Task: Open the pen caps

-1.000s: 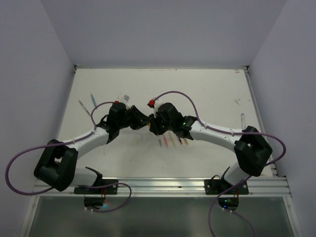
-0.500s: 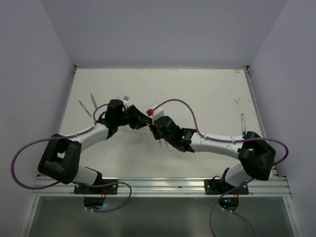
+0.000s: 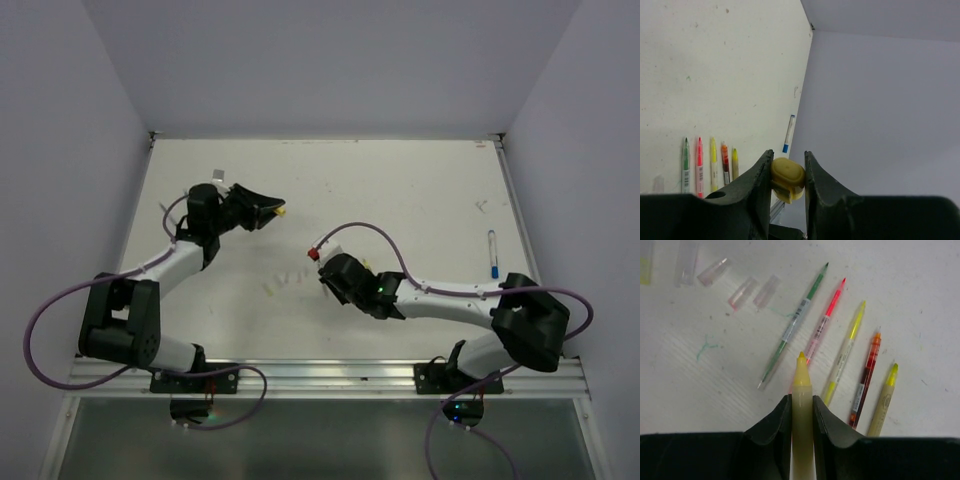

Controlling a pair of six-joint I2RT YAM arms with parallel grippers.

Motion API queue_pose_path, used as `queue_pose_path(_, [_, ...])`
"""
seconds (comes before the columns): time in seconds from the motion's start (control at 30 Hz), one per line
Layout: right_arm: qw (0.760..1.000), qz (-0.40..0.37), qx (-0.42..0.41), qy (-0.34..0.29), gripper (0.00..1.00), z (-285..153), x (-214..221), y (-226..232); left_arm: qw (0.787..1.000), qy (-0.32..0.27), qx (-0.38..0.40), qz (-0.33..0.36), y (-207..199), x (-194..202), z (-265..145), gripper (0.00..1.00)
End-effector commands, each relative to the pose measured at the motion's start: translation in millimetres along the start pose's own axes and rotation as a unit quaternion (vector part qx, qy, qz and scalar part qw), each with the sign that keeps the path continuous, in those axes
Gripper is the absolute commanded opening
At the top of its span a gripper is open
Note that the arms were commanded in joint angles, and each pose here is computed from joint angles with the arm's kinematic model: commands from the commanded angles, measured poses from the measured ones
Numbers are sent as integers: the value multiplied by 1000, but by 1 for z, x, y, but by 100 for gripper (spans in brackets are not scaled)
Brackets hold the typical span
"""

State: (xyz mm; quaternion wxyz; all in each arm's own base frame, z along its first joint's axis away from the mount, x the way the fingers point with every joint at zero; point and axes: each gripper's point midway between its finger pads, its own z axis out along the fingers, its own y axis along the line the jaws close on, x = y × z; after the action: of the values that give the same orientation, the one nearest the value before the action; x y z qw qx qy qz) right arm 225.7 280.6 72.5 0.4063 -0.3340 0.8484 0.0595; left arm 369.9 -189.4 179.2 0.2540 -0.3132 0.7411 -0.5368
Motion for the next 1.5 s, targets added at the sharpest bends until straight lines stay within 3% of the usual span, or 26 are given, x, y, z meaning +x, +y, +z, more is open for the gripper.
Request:
queue_pose_path(0.0, [1000, 19, -6, -23, 0, -12, -14, 0, 996, -20, 56, 67, -48, -10, -4, 0])
queue_pose_path(0.2, [993, 113, 16, -36, 0, -23, -43, -46, 984, -52, -61, 157, 4, -6, -31, 0])
queue_pose_path(0.23, [991, 131, 18, -29, 0, -22, -39, -56, 982, -47, -95, 159, 30, 0, -38, 0])
queue_pose_path(0.3, [983, 178, 28, -17, 0, -18, -32, -83, 979, -56, -104, 165, 41, 5, -52, 0])
queue_pose_path(0.33, [981, 188, 38, -10, 0, -17, -27, -93, 978, -44, -139, 152, 71, 15, -61, 0])
queue_pose_path(0.57, [970, 228, 81, -10, 0, -23, -15, -129, 964, -63, -216, 142, 133, 39, -111, 0])
queue_pose_path(0.8, [966, 245, 86, 12, 0, -16, -3, -135, 956, -58, -251, 144, 154, 47, -128, 0])
queue_pose_path(1.1, [960, 260, 102, 23, 0, -15, 6, -149, 960, -20, -246, 128, 182, 61, -116, 0])
queue_pose_path(1.47, [957, 254, 111, 84, 0, 5, 42, -149, 960, -5, -245, 138, 188, 60, -103, 0])
